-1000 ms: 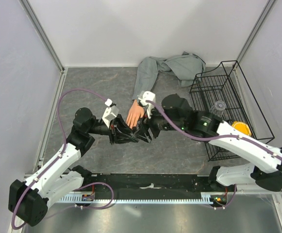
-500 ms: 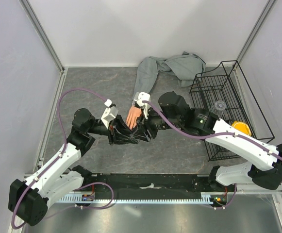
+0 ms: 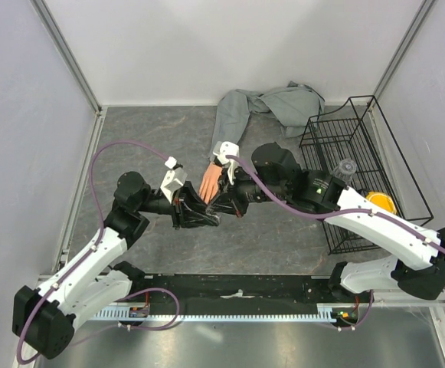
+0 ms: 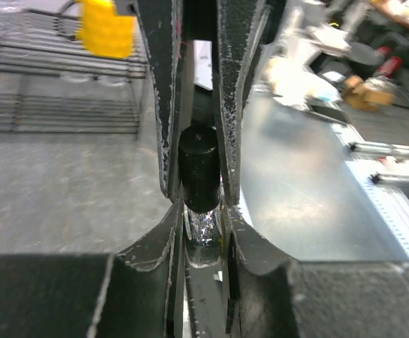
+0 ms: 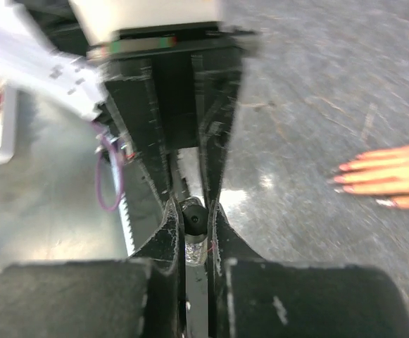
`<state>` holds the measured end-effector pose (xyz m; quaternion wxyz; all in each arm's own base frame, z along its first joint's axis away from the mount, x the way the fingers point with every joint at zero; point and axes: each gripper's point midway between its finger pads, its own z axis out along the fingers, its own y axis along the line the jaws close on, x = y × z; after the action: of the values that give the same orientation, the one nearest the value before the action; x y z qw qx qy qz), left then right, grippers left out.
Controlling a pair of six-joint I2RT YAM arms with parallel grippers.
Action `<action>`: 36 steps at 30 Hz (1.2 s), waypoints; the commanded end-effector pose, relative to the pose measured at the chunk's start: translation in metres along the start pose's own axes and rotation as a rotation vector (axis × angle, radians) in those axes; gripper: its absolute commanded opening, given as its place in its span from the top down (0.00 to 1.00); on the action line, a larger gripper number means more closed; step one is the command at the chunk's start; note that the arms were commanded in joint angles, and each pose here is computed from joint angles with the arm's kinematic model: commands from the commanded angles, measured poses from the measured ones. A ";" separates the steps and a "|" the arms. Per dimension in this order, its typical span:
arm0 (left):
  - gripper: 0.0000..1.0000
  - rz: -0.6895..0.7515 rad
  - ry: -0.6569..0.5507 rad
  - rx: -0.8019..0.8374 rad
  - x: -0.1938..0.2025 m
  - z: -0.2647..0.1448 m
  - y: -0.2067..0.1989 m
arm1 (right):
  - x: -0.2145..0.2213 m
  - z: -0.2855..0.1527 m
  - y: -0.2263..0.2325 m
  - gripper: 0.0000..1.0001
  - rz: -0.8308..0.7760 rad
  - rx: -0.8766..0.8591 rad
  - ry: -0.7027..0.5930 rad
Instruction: Paint the nails
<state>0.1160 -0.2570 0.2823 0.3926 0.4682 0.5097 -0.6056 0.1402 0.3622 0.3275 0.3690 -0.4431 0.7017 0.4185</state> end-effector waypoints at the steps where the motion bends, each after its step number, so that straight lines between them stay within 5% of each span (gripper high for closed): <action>1: 0.98 0.115 -0.010 -0.320 -0.011 -0.014 0.042 | -0.016 -0.001 -0.006 1.00 0.071 0.186 -0.074; 2: 0.98 0.128 -0.026 -0.500 -0.019 -0.027 0.067 | -0.022 -0.020 -0.057 1.00 0.101 0.587 -0.161; 5: 0.98 0.168 -0.035 -0.711 -0.025 -0.053 0.087 | -0.006 -0.022 -0.050 1.00 0.219 0.912 -0.277; 11: 0.98 0.186 -0.043 -0.714 -0.025 -0.056 0.082 | 0.005 0.025 -0.035 1.00 0.159 0.990 -0.243; 13: 0.98 0.174 -0.029 -0.665 -0.022 -0.049 0.079 | -0.002 0.019 -0.034 1.00 0.144 0.968 -0.241; 17: 0.98 0.181 -0.028 -0.595 -0.024 -0.042 0.069 | -0.011 -0.001 -0.034 0.60 0.117 0.884 -0.216; 20: 0.98 0.186 -0.027 -0.563 -0.022 -0.039 0.064 | -0.016 -0.026 -0.039 0.45 0.091 0.864 -0.210; 25: 0.98 0.159 -0.009 -0.363 -0.017 -0.020 0.042 | -0.021 -0.037 -0.026 0.15 0.068 0.558 -0.184; 30: 0.98 0.067 0.011 -0.101 -0.008 -0.003 0.015 | -0.029 -0.035 -0.025 0.14 0.065 0.311 -0.192; 36: 0.98 0.056 0.003 -0.027 -0.007 -0.001 0.002 | -0.018 -0.009 0.004 0.41 0.023 0.072 -0.097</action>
<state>0.1423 -0.2582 0.2644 0.4198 0.4428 0.5651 -0.5553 0.1743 0.3333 0.3536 0.4717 -0.3135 0.7457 0.3508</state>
